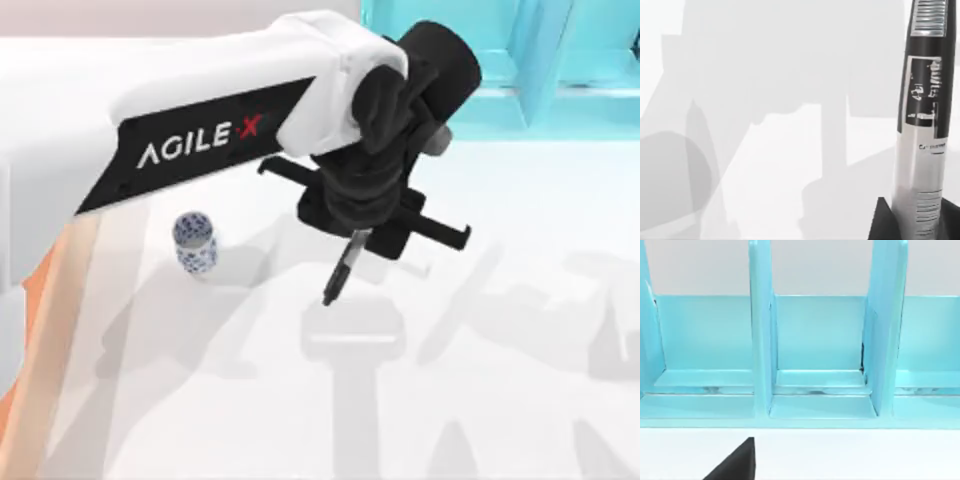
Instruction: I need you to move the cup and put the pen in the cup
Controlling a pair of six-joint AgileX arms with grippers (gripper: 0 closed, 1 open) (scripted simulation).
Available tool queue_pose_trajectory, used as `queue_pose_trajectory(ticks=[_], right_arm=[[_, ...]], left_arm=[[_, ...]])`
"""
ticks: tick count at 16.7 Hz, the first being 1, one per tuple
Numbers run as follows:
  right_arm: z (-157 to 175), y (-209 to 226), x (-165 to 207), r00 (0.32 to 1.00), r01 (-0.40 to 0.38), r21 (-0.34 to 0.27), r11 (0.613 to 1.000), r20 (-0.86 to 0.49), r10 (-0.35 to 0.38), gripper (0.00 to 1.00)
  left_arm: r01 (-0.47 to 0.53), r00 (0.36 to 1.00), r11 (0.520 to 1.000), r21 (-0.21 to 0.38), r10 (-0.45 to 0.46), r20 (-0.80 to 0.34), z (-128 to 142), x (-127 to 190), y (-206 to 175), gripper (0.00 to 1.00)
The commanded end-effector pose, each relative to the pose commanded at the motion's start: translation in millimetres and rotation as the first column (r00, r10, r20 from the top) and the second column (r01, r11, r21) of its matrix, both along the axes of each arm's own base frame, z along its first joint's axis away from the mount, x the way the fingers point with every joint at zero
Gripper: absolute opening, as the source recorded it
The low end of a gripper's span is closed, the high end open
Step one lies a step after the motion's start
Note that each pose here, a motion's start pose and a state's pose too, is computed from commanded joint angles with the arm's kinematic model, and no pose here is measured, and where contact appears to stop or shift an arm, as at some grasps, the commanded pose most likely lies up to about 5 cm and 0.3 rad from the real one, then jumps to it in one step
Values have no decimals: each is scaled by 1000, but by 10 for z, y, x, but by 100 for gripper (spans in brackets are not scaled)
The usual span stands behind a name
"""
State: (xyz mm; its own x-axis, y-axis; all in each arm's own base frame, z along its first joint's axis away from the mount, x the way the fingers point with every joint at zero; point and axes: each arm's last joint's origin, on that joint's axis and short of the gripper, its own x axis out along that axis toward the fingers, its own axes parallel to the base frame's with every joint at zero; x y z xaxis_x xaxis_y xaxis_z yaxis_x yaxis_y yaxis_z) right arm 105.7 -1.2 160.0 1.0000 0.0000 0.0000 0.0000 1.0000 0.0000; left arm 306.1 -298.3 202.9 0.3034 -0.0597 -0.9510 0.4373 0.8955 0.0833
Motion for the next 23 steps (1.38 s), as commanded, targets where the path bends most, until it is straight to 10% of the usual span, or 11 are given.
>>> queue_pose_trajectory(ticks=[9,23], right_arm=[[0,0,0,1000,0,0,1000,0,0,100],[0,0,0,1000,0,0,1000,0,0,100]], left_arm=[[72,895,959,-275,60,443,-155,232,770,0],[245,405,876,-416,297,865,-158,-668,1917,0]])
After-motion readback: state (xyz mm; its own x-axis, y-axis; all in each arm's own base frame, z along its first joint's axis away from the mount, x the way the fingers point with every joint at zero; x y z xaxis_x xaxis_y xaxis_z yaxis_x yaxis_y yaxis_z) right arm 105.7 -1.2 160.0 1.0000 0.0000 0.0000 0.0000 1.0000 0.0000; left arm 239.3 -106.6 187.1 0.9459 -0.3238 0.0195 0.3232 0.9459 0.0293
